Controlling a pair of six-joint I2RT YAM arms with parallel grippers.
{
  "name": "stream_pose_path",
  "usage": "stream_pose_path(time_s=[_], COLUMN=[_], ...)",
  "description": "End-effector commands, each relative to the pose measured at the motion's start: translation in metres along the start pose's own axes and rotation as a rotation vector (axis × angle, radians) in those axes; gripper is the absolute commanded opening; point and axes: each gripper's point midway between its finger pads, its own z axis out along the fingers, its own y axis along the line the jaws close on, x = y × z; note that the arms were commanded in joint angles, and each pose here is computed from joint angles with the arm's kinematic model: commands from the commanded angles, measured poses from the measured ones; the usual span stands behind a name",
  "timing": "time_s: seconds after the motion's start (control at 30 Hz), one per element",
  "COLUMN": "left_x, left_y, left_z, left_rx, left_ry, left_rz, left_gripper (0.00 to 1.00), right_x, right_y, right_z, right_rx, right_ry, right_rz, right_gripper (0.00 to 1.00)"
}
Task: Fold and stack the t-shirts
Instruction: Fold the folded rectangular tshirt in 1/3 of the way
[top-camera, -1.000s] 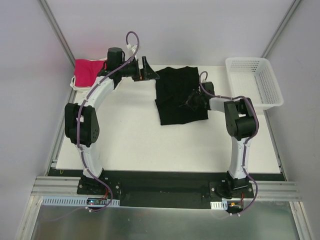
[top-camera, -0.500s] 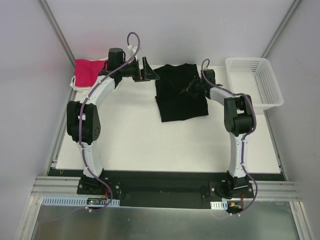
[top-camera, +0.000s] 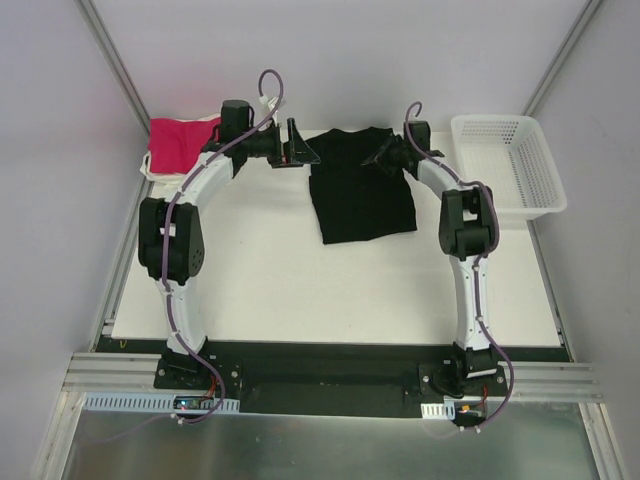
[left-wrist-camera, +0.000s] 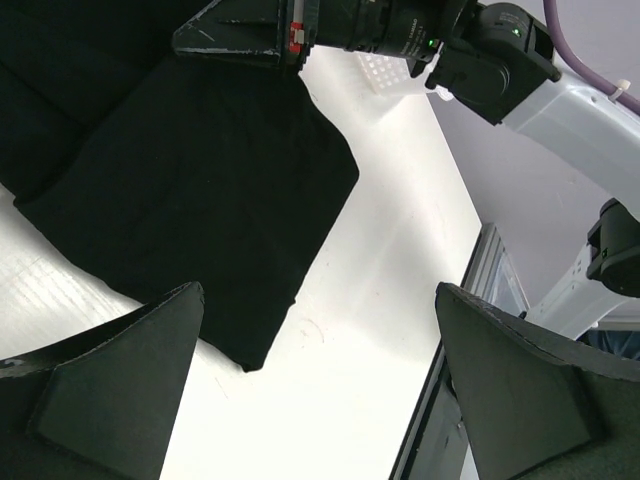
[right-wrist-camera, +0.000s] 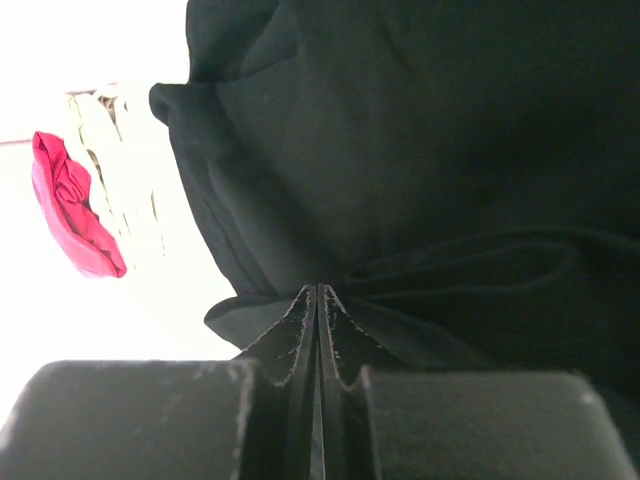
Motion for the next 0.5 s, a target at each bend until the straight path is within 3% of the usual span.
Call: stream_pose_path(time_s=[0.0, 0.23, 0.47], left_x=[-0.009, 0.029, 0.083], left_y=[-0.010, 0.002, -0.013], left_z=[0.000, 0.033, 0.071], left_rx=[0.080, 0.086, 0.103], left_ry=[-0.003, 0.076, 0.185], left_rz=[0.037, -0.028, -0.048], left_gripper=[0.99, 0.99, 0.99], right_x=[-0.029, -0.012, -0.011], right_y=[0.015, -0.004, -0.037], right_z=[-0.036, -0.069, -0.064], right_rx=[-0.019, -0.009, 0.008], right_ry=[-0.060, -0.083, -0.067], right_rz=[-0.006, -0.018, 0.027], right_gripper=[0.03, 0.04, 0.04])
